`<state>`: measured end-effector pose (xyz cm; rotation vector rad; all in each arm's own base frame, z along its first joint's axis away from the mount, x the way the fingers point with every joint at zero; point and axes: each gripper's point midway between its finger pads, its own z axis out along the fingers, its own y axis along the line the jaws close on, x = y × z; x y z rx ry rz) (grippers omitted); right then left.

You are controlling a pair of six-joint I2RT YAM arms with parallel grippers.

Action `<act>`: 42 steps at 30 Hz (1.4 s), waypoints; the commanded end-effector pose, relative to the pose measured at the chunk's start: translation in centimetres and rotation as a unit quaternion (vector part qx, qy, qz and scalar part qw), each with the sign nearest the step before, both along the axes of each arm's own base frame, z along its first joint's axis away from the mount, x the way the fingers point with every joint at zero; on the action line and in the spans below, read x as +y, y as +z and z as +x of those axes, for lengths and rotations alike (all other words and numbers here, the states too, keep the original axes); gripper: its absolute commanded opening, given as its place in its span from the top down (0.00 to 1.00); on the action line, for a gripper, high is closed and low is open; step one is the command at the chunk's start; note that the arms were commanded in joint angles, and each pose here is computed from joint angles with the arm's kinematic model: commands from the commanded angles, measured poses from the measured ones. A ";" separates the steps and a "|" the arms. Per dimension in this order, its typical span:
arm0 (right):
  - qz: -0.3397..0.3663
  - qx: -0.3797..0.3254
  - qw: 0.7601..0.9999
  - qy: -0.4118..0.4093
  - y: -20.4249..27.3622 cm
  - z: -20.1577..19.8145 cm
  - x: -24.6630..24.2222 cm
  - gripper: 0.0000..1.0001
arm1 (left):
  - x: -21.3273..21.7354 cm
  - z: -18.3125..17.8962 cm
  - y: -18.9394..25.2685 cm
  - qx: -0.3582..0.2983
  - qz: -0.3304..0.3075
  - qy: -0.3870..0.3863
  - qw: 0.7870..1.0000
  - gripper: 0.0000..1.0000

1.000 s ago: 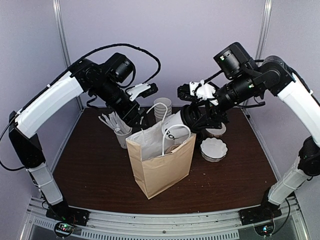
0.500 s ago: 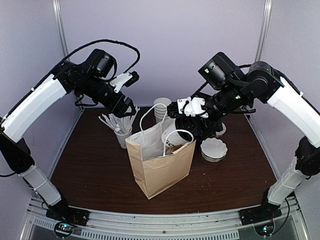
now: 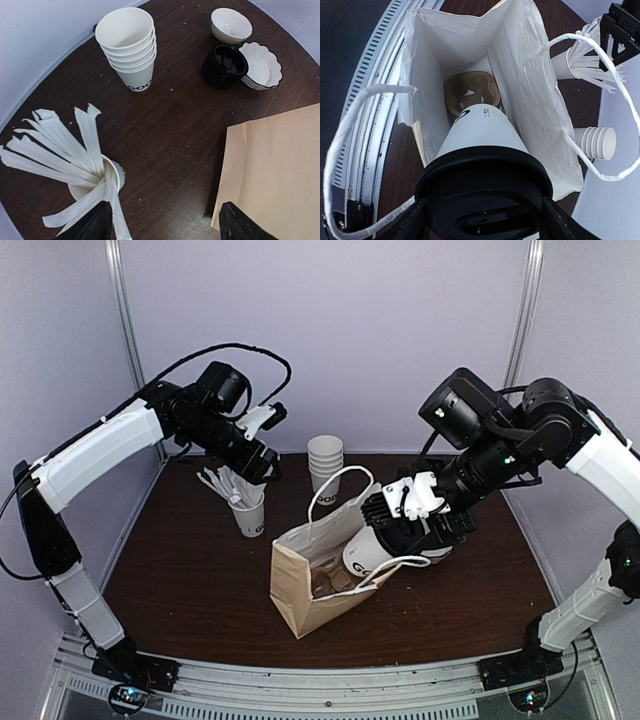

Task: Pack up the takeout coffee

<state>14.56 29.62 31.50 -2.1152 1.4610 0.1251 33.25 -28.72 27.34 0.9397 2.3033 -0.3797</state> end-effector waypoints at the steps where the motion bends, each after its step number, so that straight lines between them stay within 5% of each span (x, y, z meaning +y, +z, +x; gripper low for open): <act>1: 0.002 0.020 0.999 0.044 0.5 -2.7 -1.6 0.40 | -2.0 1.0 -1.9 0.020 -0.033 -0.009 0.999 0.23; 20: -0.091 -0.042 0.994 0.039 -4.2 0.8 -1.1 0.44 | -5.3 2.0 -7.4 0.107 -0.055 -0.014 0.993 0.25; 29: -0.089 -0.081 0.991 0.049 -2.8 0.7 -0.1 0.43 | -5.2 0.5 -4.1 0.096 -0.058 -0.016 0.994 0.26; 34: -0.092 -0.083 0.992 0.038 -3.0 1.2 0.4 0.43 | -3.3 -4.7 1.5 0.087 -0.071 0.043 0.993 0.27; 42: -0.095 -0.093 0.991 0.022 -3.0 2.2 1.2 0.43 | -3.9 -17.5 6.1 0.100 -0.082 -0.022 0.991 0.24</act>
